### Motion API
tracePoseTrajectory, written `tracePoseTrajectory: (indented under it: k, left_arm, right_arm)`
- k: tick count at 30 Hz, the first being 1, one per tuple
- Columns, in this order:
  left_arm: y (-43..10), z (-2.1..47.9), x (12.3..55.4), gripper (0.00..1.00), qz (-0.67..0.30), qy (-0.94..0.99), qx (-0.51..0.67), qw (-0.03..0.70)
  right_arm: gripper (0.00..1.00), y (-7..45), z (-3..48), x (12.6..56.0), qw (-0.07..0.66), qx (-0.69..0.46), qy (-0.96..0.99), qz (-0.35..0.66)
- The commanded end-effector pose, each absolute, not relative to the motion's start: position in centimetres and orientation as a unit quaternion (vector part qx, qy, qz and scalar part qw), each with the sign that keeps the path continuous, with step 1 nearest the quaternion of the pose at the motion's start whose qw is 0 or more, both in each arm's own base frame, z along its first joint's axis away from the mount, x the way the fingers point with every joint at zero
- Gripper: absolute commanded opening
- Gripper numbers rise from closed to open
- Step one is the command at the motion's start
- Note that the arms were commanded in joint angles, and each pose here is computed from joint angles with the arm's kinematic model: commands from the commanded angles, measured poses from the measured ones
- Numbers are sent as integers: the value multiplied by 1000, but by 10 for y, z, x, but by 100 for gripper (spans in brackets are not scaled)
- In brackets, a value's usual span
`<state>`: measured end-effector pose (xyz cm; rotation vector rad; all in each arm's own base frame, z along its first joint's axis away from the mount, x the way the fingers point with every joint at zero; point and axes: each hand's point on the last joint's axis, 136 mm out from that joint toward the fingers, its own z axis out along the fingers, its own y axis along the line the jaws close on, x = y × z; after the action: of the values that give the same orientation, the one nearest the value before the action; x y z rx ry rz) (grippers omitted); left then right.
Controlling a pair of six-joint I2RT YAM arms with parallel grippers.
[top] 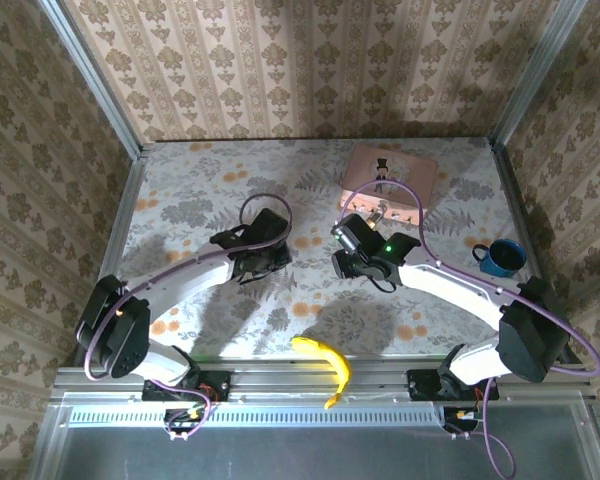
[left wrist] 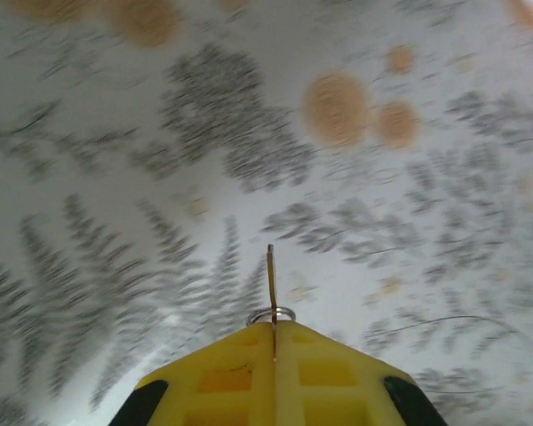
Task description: Unlock a padlock with a key
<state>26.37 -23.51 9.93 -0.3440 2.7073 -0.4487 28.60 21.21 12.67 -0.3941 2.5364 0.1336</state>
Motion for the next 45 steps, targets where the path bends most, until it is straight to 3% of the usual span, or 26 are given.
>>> tracePoseTrajectory:
  k: [1,16,18,22,25,28,36,41,42,45]
  left_arm:
    - [-201,66,235,0,-42,982,-138,122]
    - [-235,23,261,0,10,992,-120,29]
    - [-242,22,267,8,1,993,-117,26]
    - [-258,25,277,9,-27,993,-108,24]
    - [-268,36,284,19,-55,993,-104,32]
    - [-268,53,292,23,-80,990,-106,50]
    - [-245,105,301,56,-147,974,-128,118]
    - [-190,115,306,95,-145,957,-178,174]
    - [-179,118,306,100,-142,955,-183,187]
    - [-149,122,307,100,-128,947,-192,222]
  right_arm:
    - [45,218,136,292,304,-136,940,78]
    - [46,217,146,287,326,-123,929,127]
    - [46,214,148,287,329,-122,928,125]
    - [46,208,151,288,333,-117,928,117]
    - [46,205,152,288,333,-111,930,112]
    - [46,204,151,288,329,-100,932,112]
    - [44,205,140,289,301,-37,947,106]
    - [45,235,125,287,274,-26,955,113]
    - [45,244,123,286,267,-28,956,117]
    - [43,274,108,286,233,-22,962,143]
